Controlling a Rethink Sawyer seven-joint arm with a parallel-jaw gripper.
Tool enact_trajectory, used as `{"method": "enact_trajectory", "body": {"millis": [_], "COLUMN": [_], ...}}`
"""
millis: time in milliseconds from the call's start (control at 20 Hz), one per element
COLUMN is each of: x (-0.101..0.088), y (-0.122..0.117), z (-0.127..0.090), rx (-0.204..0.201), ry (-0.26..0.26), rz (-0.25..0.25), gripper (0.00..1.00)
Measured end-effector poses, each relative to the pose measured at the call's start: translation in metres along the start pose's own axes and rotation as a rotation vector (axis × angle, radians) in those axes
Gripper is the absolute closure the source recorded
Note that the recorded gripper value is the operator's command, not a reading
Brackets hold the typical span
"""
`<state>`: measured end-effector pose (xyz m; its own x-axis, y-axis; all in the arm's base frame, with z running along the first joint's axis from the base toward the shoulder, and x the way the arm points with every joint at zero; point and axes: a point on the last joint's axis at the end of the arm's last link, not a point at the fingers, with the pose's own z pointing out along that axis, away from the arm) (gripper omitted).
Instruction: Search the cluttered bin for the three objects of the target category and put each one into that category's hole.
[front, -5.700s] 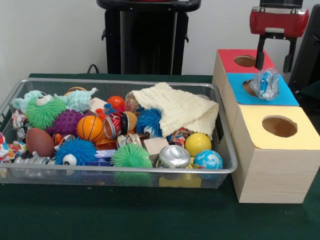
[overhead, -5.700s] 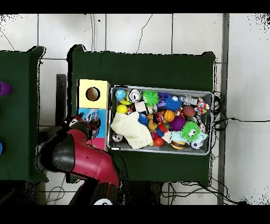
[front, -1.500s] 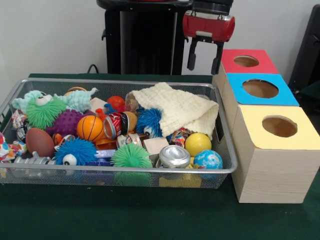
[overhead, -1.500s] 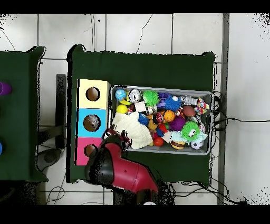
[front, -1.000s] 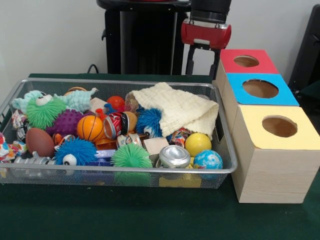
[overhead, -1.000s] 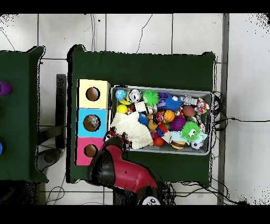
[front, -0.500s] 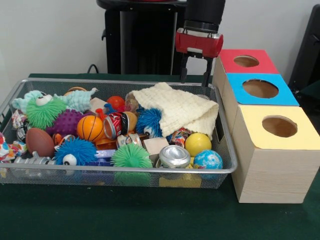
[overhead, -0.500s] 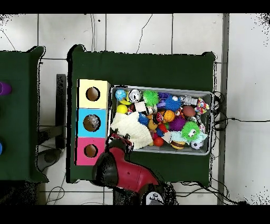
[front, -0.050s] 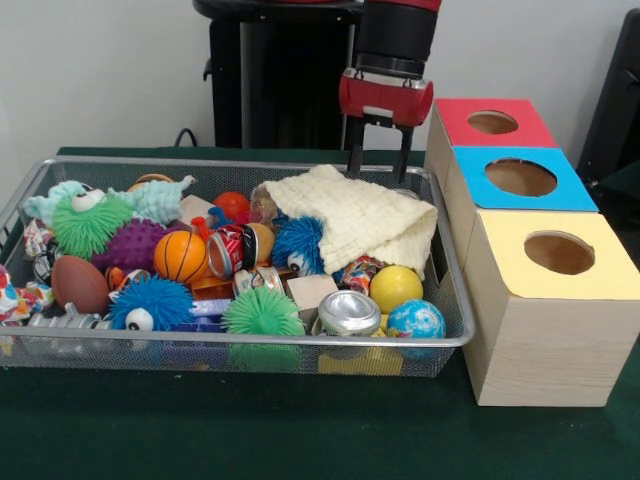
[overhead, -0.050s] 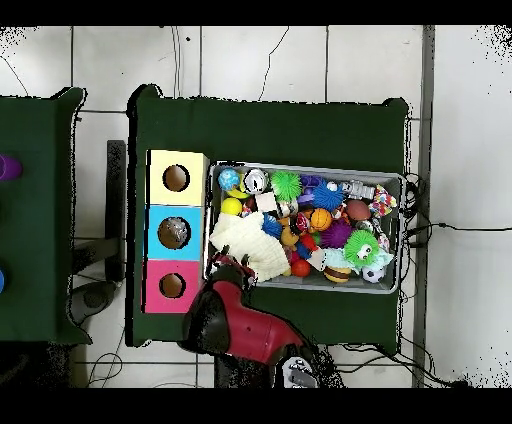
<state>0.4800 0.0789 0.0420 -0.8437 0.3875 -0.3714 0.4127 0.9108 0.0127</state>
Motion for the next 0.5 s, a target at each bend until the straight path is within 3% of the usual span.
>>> {"method": "enact_trajectory", "body": {"millis": [500], "x": [0.017], "y": [-0.001], "z": [0.013], "rx": [-0.01], "ry": [-0.015], "rz": [-0.025], "gripper": [0.0]}}
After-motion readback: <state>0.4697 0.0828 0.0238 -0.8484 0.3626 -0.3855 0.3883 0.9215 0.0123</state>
